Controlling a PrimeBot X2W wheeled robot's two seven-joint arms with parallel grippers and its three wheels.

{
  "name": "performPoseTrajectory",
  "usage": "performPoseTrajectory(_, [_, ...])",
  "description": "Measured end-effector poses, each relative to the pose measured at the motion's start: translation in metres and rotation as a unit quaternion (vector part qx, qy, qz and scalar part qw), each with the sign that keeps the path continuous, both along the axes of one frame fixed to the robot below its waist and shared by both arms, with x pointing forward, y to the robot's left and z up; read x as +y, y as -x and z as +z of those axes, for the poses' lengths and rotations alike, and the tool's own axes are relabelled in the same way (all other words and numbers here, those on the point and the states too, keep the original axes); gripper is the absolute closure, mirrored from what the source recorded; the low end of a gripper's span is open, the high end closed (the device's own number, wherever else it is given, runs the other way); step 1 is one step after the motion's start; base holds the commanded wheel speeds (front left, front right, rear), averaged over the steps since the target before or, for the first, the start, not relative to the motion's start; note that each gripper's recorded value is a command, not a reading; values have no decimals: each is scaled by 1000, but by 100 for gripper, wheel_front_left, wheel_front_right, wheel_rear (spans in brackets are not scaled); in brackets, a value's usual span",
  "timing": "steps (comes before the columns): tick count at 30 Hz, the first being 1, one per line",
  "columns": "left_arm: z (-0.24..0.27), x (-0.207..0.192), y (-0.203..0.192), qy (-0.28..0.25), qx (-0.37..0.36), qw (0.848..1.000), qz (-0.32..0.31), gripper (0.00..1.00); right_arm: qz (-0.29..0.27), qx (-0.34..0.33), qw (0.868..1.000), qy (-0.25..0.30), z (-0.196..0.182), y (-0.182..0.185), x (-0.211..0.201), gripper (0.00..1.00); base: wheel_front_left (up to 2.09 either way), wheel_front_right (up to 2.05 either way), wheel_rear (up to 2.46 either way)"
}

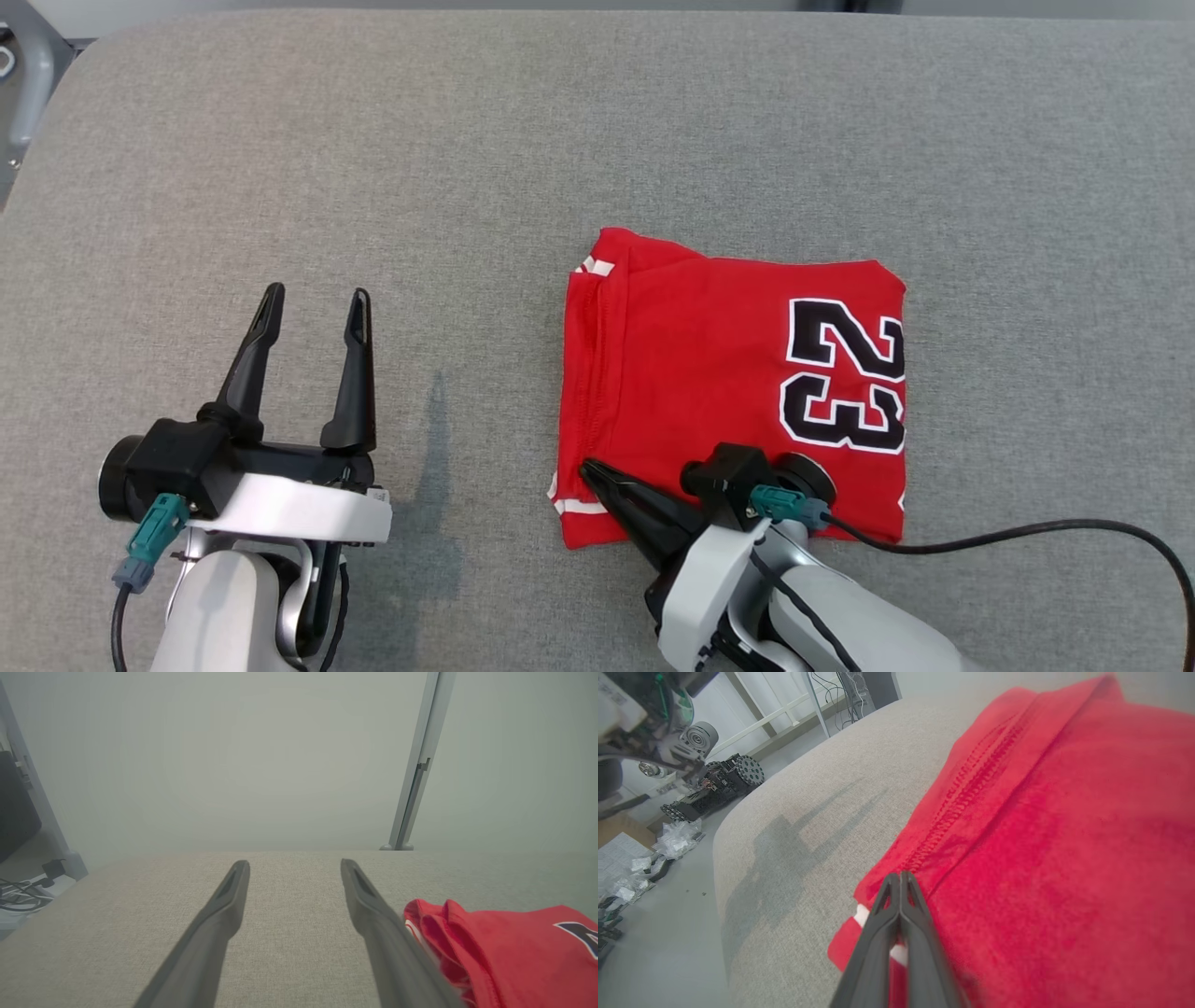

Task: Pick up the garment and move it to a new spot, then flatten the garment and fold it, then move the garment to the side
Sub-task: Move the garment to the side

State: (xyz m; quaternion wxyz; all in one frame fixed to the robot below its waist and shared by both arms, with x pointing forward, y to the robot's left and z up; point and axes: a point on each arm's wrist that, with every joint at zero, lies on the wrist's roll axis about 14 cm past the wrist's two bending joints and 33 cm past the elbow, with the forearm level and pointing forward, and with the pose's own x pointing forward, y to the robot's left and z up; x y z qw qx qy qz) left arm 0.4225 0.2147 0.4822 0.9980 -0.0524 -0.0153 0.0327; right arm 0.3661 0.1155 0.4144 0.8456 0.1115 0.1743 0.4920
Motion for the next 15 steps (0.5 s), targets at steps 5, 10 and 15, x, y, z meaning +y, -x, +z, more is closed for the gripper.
performPoseTrajectory(5, [1,1,0,-1,-1,1000,1,0,20,-12,1000,-13,9,1,13,100,0,0,0])
performPoseTrajectory(10, [3,1,0,-1,-4,1000,2,0,14,-27,999,-42,28,-5,16,100,0,0,0])
performPoseTrajectory(15, [6,-1,0,0,-9,1000,0,0,-34,-52,995,-76,54,-28,0,100,0,0,0])
